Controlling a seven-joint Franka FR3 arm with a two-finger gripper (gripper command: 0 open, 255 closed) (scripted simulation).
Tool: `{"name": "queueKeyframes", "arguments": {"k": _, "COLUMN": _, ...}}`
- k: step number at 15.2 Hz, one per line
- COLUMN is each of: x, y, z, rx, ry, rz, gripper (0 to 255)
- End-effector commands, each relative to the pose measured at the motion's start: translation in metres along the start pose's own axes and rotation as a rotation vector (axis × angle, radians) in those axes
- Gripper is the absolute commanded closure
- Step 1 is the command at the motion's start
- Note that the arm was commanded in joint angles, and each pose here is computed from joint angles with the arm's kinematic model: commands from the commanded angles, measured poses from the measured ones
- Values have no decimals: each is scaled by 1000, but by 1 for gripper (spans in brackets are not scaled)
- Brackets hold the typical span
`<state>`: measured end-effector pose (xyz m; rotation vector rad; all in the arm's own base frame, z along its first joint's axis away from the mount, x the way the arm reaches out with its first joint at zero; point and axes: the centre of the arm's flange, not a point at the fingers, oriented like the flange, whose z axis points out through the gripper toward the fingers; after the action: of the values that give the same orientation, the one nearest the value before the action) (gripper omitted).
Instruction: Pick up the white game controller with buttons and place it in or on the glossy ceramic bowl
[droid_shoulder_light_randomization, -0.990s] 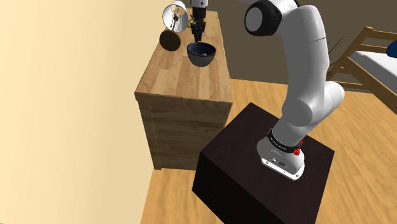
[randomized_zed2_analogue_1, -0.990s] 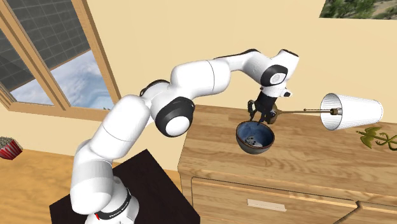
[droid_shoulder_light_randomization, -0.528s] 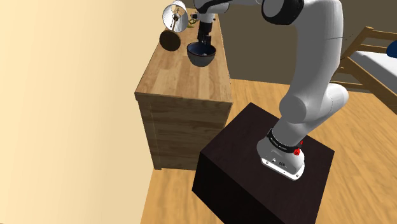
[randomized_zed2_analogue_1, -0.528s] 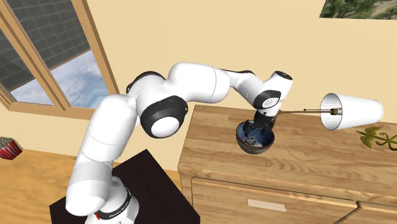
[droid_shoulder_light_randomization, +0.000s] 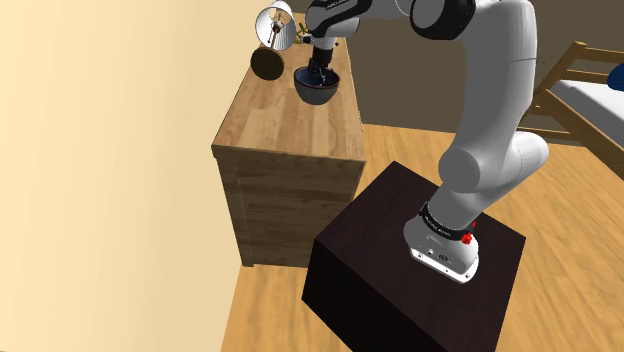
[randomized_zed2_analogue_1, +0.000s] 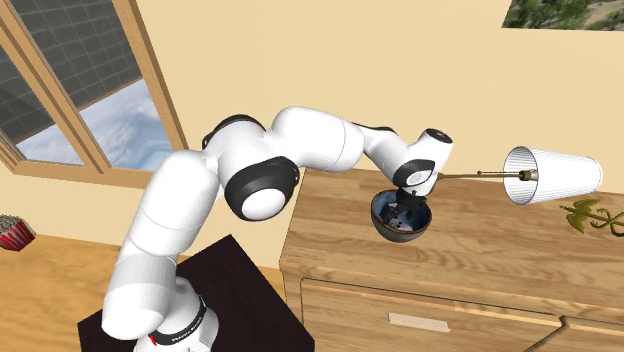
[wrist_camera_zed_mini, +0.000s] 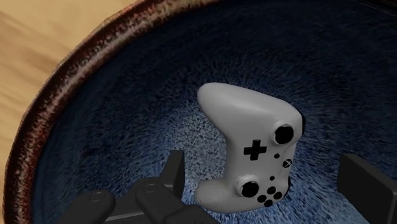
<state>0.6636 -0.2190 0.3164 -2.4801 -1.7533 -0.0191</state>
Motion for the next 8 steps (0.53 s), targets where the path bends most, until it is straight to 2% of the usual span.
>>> {"name": "queueKeyframes", "arguments": {"k": 1, "x": 0, "y": 0, "z": 4, "rx": 0, "ry": 0, "rz": -1, "gripper": 0}}
{"name": "queueKeyframes", "arguments": {"k": 7, "x": 0, "y": 0, "z": 4, "rx": 0, "ry": 0, "rz": -1, "gripper": 0}}
{"name": "queueKeyframes", "arguments": {"k": 8, "x": 0, "y": 0, "z": 4, "rx": 0, "ry": 0, "rz": -1, "gripper": 255}}
